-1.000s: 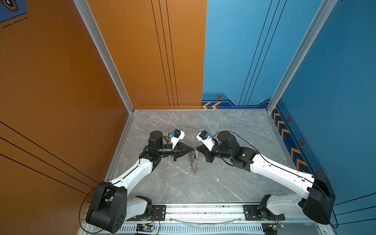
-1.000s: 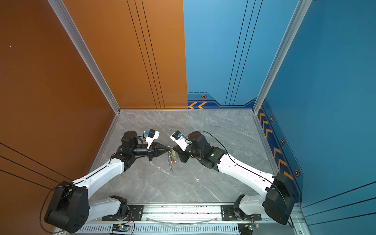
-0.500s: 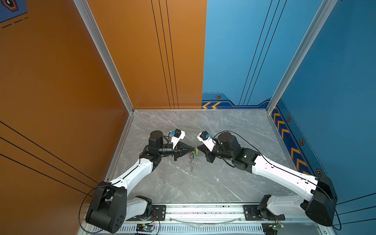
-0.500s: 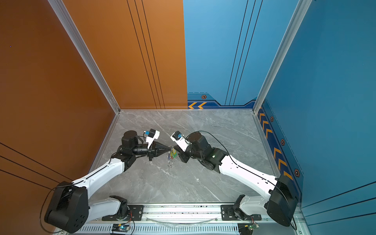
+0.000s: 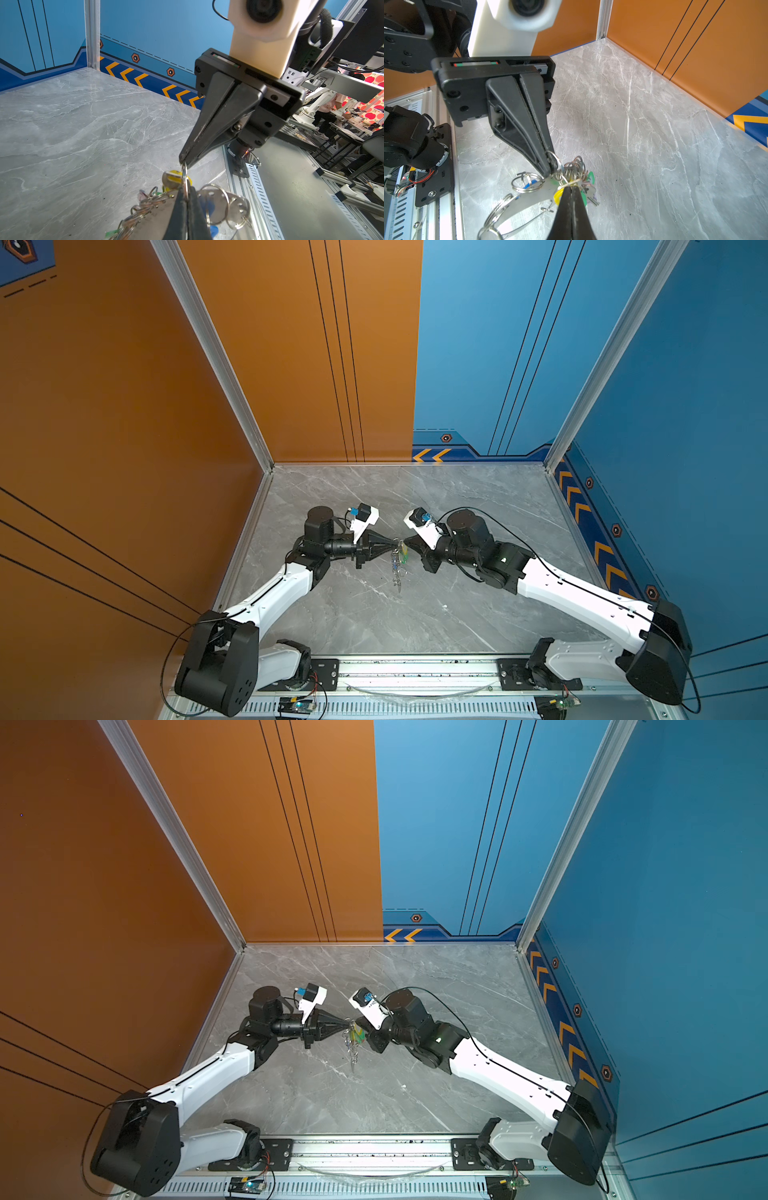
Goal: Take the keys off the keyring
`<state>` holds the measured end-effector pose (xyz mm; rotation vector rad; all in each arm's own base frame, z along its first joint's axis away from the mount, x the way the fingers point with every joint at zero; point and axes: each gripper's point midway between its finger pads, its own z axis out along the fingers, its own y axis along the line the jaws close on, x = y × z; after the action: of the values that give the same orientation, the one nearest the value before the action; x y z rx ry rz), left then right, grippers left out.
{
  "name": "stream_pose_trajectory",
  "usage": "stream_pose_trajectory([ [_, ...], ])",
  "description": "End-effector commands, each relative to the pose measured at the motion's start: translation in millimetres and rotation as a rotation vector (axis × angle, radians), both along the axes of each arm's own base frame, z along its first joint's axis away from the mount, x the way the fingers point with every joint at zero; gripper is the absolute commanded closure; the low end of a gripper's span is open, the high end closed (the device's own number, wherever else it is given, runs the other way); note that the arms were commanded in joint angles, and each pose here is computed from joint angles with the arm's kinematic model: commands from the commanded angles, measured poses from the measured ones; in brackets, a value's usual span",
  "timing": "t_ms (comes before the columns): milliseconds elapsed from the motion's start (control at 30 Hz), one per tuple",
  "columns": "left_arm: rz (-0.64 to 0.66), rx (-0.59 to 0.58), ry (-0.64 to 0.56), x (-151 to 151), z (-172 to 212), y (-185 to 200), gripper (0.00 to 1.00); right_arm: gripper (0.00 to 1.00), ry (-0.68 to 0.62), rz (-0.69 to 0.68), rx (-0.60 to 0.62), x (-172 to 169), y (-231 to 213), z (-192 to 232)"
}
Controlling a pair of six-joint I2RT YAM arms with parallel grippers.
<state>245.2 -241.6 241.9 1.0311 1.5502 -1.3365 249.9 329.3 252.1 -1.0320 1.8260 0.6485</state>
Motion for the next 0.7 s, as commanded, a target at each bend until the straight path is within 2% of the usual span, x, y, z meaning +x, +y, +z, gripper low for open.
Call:
stream_pose_trajectory([
  [0, -0.063, -0.030, -0.024, -7.8, 17.7, -3.1, 1.00, 1.00, -0.038, -0.020, 0.046, 0.6, -2.4, 26.7],
  [200, -0.084, -0.063, -0.024, -8.0, 30.1, -4.2, 1.00, 1.00, -0.064, -0.040, -0.006, -3.3, -4.6, 12.8],
  [333, -0.060, -0.089, -0.025, -1.6, 38.5, -1.7, 1.00, 1.00, -0.072, -0.043, 0.009, -6.8, -4.3, 11.6],
  [667, 0.017, -0.167, -0.022, 17.2, 49.6, 7.6, 1.00, 1.00, 0.026, 0.059, 0.146, -33.8, 14.5, 28.5],
])
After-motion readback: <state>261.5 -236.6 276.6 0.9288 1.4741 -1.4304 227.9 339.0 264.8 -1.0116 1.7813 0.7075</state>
